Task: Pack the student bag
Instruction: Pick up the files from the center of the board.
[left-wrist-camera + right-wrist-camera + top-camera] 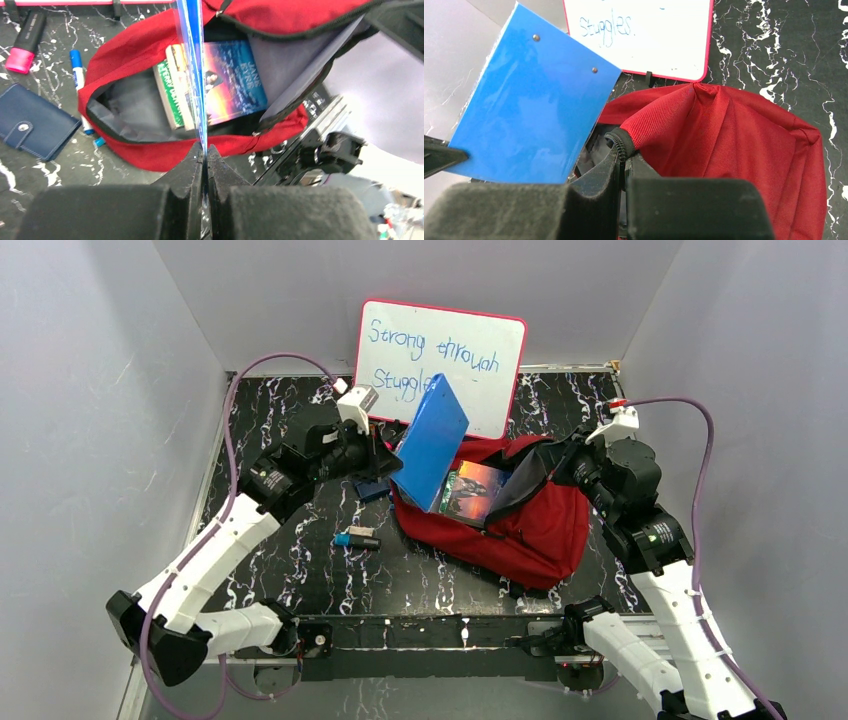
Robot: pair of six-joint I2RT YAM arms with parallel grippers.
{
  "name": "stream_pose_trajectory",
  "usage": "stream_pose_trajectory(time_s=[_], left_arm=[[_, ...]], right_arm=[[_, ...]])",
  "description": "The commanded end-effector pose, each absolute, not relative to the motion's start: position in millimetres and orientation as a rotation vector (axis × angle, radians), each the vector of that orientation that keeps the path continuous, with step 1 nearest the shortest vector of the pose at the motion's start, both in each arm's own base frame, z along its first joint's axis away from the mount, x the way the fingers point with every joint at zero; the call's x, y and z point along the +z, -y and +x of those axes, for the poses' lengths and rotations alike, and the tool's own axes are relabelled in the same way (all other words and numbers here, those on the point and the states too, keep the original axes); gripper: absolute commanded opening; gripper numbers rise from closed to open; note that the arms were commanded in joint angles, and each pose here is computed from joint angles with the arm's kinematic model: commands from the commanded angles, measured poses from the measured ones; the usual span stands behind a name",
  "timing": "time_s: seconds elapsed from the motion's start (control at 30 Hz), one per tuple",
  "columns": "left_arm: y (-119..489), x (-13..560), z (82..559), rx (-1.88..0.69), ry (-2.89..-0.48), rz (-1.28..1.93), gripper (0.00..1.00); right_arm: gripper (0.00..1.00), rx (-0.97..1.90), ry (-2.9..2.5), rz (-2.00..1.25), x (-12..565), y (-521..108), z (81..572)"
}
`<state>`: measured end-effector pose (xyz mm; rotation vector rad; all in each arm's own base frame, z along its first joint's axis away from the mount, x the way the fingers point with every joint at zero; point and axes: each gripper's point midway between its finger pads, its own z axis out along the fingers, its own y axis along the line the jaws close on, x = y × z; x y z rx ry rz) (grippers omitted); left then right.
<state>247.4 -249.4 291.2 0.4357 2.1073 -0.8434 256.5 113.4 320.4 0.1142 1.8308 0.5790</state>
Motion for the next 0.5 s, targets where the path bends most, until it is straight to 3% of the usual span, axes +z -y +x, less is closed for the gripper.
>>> stream_pose_trajectory(time_s=[0.0, 0.47], left_arm=[[263.3, 329.5, 264.8, -1.038, -1.936, 0.236, 0.0], [286.0, 327.0, 297.1, -1.282, -1.69, -0.018, 0.0]], right_arm=[[0.03, 0.641, -1.698, 0.117, 360.9, -115.9, 255.9], [0.02, 0.682, -1.715, 0.123, 355.4, -121.8, 255.6]])
